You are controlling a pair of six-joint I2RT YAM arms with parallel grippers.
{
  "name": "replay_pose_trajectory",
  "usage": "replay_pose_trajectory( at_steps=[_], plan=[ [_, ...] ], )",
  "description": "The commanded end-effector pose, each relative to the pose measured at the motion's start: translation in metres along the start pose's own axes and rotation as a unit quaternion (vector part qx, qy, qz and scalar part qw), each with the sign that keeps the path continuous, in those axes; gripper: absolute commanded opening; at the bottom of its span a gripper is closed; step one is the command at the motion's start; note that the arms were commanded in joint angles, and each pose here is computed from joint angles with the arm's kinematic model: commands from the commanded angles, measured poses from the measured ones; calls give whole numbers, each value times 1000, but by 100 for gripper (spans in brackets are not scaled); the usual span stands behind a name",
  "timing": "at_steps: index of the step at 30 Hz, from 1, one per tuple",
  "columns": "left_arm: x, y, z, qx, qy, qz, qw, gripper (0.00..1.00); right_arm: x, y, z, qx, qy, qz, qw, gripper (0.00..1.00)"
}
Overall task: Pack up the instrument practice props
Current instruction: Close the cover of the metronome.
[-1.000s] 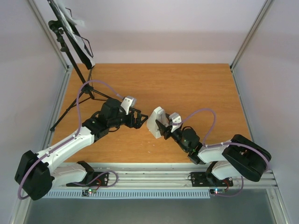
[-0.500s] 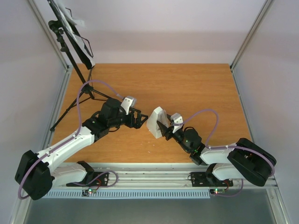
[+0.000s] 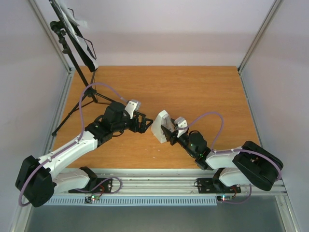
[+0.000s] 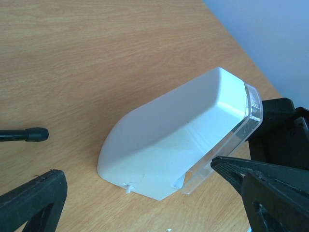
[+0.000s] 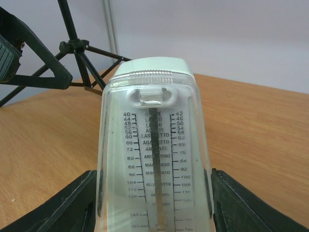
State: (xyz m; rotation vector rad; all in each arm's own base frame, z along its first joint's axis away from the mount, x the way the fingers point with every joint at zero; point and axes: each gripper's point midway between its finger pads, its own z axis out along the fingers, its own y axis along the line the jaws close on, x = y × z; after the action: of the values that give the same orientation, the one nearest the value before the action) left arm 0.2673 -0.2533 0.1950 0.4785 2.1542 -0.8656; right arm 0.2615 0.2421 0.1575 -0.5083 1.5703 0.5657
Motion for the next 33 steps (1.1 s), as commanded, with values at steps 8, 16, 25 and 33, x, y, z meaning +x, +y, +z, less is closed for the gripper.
replay_pose_trajectory(
  at_steps=[8,16,25,33],
  plan=[
    [-13,-3,0,5,-21,15,1000,99,-32,3,4,-9,-39,-4,999,58],
    [-13,-3,-1,4,-21,14,1000,99,-23,1,9,-2,-29,-12,1000,58],
    [-13,-4,-2,4,-21,16,1000,99,-14,-7,10,0,-21,-5,1000,58],
    [-12,-5,1,11,-15,15,1000,99,-18,-8,9,-17,-12,4,1000,58]
  ],
)
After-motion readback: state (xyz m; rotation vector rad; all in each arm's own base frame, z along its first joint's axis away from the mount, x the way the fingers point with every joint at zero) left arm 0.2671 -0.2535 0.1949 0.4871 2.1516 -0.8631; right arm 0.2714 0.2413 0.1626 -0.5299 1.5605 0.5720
